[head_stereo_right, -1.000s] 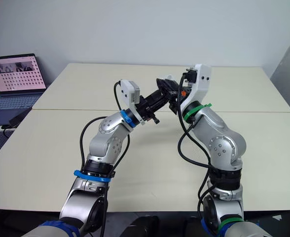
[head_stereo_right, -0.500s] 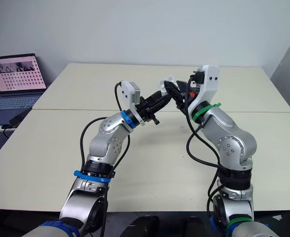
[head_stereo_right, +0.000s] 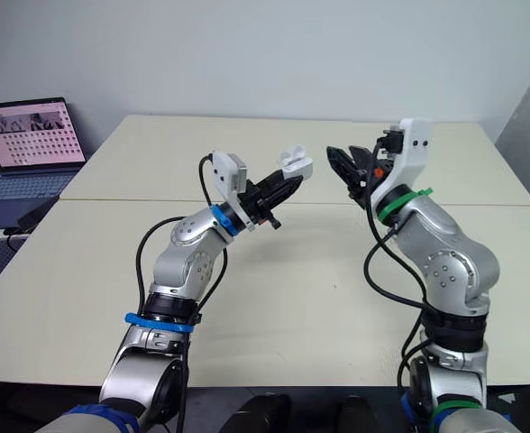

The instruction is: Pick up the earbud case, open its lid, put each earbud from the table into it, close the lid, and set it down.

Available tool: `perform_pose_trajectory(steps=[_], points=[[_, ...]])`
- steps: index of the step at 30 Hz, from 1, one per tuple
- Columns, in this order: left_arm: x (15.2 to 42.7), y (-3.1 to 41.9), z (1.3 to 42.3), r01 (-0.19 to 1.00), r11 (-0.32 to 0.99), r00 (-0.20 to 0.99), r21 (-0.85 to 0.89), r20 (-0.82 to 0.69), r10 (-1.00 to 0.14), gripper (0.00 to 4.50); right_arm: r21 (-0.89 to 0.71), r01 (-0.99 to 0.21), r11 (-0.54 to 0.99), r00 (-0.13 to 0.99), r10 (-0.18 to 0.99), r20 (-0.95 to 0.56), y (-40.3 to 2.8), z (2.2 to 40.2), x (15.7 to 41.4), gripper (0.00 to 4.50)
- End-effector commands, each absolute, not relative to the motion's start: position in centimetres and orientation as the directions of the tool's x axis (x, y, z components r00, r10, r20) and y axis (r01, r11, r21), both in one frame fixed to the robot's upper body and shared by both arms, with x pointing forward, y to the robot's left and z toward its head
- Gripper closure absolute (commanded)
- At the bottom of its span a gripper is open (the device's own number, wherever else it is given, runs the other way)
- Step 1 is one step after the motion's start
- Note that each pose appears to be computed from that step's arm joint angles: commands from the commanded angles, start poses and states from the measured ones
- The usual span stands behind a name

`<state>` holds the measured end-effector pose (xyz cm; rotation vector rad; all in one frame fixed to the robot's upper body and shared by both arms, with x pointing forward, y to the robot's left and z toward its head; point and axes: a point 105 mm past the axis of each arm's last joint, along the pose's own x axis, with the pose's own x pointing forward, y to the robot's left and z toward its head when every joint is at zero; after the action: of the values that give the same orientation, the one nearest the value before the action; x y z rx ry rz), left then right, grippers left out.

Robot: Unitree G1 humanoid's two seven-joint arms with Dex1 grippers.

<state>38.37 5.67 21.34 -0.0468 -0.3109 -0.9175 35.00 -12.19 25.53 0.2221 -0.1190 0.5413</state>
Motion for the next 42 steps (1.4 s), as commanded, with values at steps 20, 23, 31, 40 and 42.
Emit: perform_pose_trajectory(steps=[20, 23, 31, 40, 42], points=[[37.7, 8.8, 21.0, 0.737, 0.663, 0.616, 0.133, 0.271, -0.74, 3.77, -0.079, -0.077, 0.994, 0.985, 0.064, -0.16, -25.9, 16.1, 36.1, 2.07], [37.7, 8.8, 21.1, 0.736, 0.664, 0.618, 0.132, 0.271, -0.738, 3.77, -0.072, -0.013, 0.997, 0.983, 0.0, -0.182, -26.7, 14.6, 36.9, 2.07], [37.5, 8.9, 21.2, 0.73, 0.671, 0.623, 0.131, 0.274, -0.732, 3.77, -0.019, 0.071, 0.997, 0.976, -0.074, -0.204, -26.5, 12.0, 37.9, 2.07], [37.5, 8.8, 21.5, 0.731, 0.669, 0.621, 0.135, 0.275, -0.734, 3.77, -0.013, 0.127, 0.992, 0.967, -0.127, -0.222, -26.2, 10.6, 38.5, 2.07], [37.6, 8.8, 21.5, 0.731, 0.669, 0.62, 0.137, 0.275, -0.735, 3.77, -0.014, 0.135, 0.991, 0.967, -0.135, -0.217, -26.3, 10.6, 38.5, 2.23]])
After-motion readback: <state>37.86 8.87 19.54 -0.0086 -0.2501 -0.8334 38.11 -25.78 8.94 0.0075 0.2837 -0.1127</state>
